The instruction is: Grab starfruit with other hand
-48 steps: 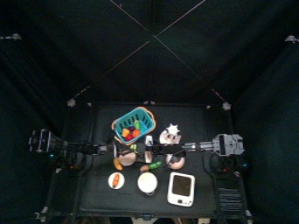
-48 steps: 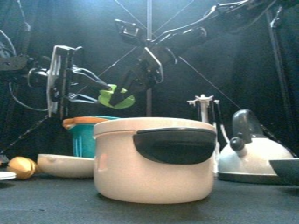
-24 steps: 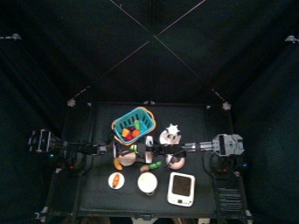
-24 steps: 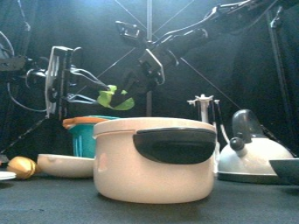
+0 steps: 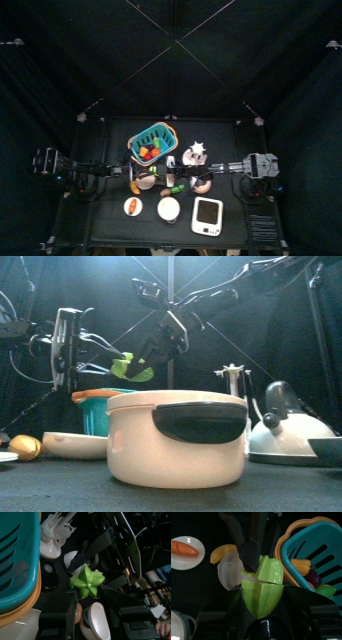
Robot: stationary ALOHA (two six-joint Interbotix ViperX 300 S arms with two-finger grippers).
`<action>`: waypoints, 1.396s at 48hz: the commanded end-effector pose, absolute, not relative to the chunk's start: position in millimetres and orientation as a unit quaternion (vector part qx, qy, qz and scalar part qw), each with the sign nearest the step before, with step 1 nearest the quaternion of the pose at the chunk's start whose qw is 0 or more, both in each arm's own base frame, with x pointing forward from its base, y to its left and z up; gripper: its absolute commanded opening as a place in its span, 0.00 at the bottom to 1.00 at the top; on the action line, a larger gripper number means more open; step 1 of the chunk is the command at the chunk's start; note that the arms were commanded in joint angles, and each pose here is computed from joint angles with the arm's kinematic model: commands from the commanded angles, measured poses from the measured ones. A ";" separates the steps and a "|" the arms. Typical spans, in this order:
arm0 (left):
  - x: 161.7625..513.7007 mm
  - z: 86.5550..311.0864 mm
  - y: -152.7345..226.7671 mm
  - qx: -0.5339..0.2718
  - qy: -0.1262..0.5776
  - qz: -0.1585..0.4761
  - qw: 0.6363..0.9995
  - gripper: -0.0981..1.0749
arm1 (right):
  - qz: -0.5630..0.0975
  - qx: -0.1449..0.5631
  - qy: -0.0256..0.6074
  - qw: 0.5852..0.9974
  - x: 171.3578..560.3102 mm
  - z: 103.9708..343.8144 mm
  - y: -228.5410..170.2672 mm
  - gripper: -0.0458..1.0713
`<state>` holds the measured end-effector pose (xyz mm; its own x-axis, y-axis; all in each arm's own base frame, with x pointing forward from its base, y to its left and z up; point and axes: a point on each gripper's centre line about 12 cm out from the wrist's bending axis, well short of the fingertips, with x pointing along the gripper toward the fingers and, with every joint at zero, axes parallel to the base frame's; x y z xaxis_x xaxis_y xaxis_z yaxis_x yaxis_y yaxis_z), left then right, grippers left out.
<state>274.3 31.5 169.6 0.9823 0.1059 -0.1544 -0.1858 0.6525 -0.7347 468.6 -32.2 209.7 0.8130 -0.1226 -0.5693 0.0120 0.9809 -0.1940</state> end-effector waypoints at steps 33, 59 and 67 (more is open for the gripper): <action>290.5 175.6 35.5 -0.414 0.038 0.079 0.906 0.96 | -0.032 -0.090 0.265 0.959 470.6 236.5 -30.0 0.59; 278.2 175.7 30.9 -0.429 0.040 0.070 0.900 0.96 | -0.032 -0.090 0.269 0.958 469.1 233.7 -30.6 0.59; 280.4 178.6 29.1 -0.423 0.038 0.059 0.904 0.96 | -0.033 -0.090 0.269 0.958 469.1 233.7 -30.6 0.59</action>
<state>275.7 30.3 170.2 0.9844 0.0858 -0.1534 -0.1731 0.6236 -0.7624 469.9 -30.4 211.2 0.8231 -0.1122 -0.5567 0.0052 0.9817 -0.1903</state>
